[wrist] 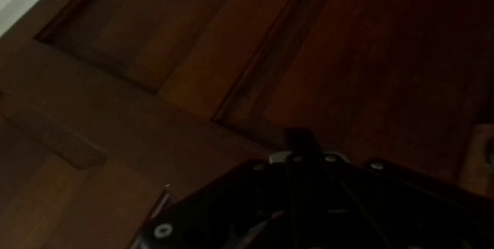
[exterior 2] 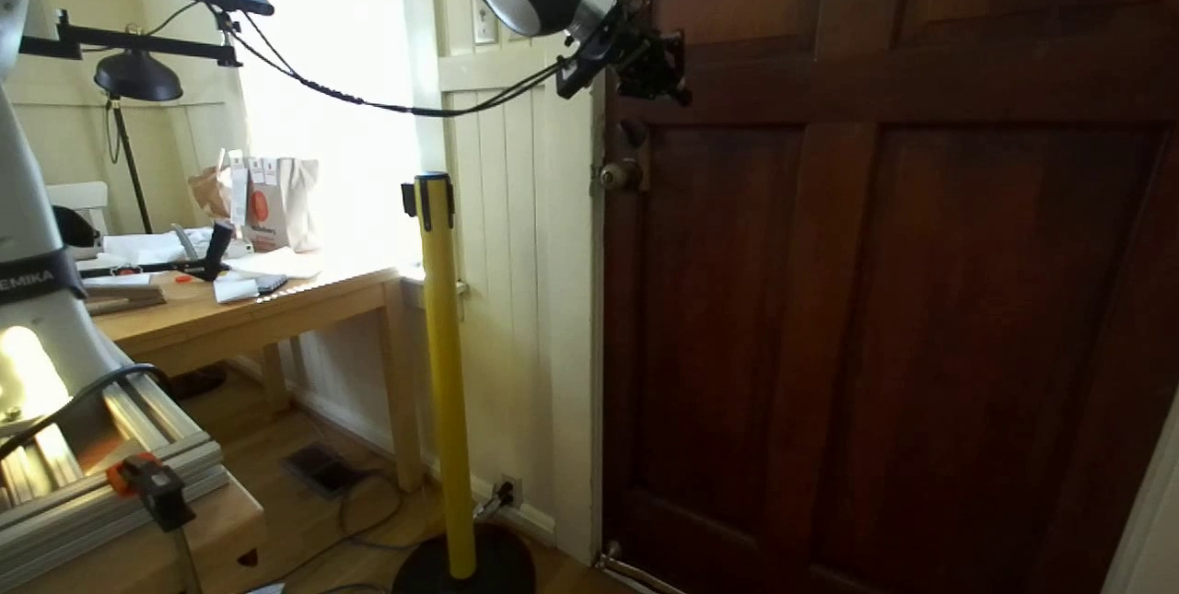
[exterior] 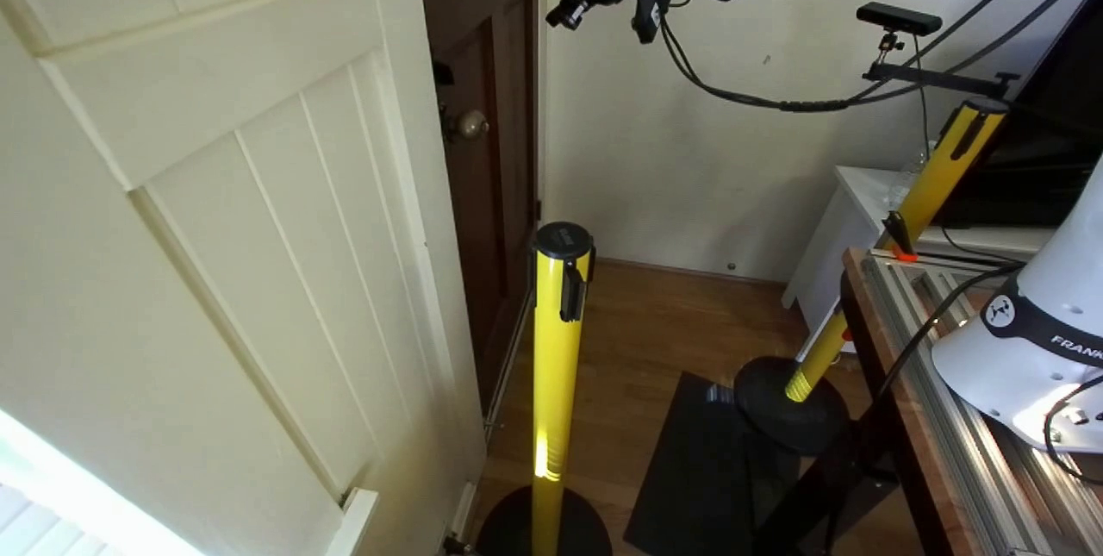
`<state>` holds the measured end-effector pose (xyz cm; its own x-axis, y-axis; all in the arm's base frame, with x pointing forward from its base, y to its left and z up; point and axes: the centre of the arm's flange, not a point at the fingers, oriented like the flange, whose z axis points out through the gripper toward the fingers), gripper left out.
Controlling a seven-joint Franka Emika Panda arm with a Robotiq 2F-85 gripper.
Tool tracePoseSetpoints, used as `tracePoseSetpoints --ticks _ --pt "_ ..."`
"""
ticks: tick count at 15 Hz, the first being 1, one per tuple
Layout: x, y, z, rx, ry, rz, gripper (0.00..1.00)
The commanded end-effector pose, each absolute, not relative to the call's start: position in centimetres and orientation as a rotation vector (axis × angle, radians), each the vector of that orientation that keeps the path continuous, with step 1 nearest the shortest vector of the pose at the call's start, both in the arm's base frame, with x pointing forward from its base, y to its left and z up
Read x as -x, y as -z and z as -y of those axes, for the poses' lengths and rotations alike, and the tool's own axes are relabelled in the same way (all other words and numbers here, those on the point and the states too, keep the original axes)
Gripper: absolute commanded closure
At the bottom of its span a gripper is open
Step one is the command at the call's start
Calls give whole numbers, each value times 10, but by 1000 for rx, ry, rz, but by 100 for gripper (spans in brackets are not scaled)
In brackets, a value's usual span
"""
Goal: Turn the lock on the door.
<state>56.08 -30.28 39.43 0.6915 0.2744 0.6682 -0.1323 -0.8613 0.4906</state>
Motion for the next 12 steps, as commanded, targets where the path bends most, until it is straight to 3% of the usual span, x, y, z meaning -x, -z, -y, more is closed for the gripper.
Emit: tracePoseSetpoints --ticks 1,8,12 --pt "-559 -400 267 -2562 -1035 -260 100" --pt "-551 -380 191 -2619 -936 -572 100" --pt "-562 -395 157 -2525 -1029 -615 100"
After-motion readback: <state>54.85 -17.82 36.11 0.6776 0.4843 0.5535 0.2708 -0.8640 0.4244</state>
